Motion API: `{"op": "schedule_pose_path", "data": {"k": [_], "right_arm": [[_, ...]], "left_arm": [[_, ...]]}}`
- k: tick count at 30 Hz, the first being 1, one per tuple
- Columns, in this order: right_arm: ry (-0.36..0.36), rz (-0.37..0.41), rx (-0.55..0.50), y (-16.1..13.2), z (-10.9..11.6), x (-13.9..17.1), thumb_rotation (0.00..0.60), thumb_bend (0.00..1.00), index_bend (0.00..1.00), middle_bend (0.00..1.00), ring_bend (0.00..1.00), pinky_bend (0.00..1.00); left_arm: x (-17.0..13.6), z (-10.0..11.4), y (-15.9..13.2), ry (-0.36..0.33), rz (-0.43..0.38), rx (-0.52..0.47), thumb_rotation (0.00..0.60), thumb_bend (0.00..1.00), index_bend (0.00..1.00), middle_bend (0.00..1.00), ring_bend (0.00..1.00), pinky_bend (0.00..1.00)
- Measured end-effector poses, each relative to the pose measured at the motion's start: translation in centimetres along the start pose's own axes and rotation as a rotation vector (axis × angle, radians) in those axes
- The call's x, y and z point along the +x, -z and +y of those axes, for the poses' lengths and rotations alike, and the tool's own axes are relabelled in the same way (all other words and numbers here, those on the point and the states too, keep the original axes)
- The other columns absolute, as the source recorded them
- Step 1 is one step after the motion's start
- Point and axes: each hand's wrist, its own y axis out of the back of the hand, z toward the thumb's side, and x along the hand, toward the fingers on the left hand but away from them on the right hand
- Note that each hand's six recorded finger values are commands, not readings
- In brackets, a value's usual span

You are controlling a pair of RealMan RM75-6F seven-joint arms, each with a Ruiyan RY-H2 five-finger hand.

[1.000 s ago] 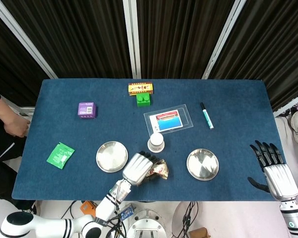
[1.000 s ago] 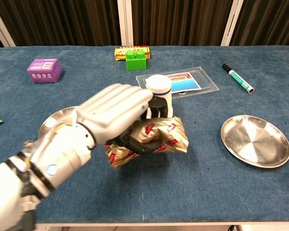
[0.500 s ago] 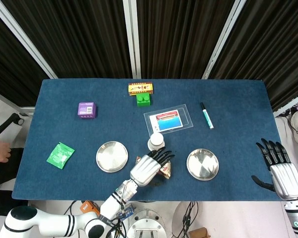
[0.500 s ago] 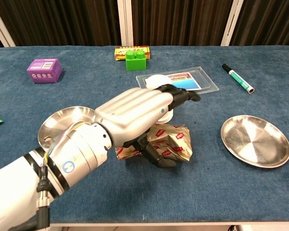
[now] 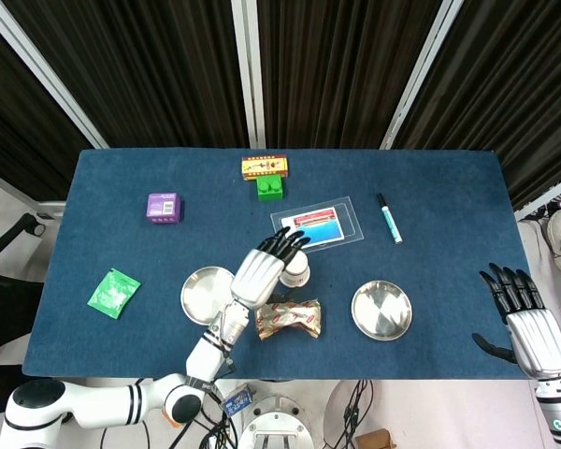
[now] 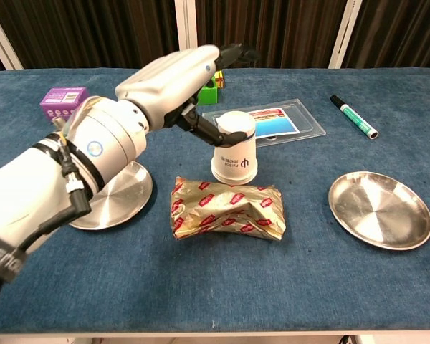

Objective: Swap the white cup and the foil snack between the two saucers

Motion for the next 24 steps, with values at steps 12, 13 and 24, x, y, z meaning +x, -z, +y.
{"op": "schedule_pose_path", "data": {"k": [12, 13, 24], "right_arm": [[-0.013, 0.007, -0.012, 0.0, 0.0, -0.1, 0.6, 0.31, 0.0, 0.0, 0.0, 0.0], [-0.01, 0.005, -0.013, 0.0, 0.1, 0.0, 0.6, 0.31, 0.0, 0.0, 0.0, 0.0], [0.008, -0.007, -0.012, 0.3, 0.4, 0.1, 0.6, 0.31, 0.0, 0.0, 0.0, 0.0]], "left_arm": [[1.3, -3.2, 3.1, 0.087, 0.088, 0.087, 0.6, 0.15, 0.19, 0.15, 0.14, 0.24], [1.4, -3.4, 3.1, 0.091, 0.091, 0.086, 0.6, 0.15, 0.2, 0.16, 0.15, 0.25], [2.1, -4.2, 2.7, 0.119, 0.116, 0.01, 0.6, 0.12, 0.25, 0.23, 0.24, 0.29]]}}
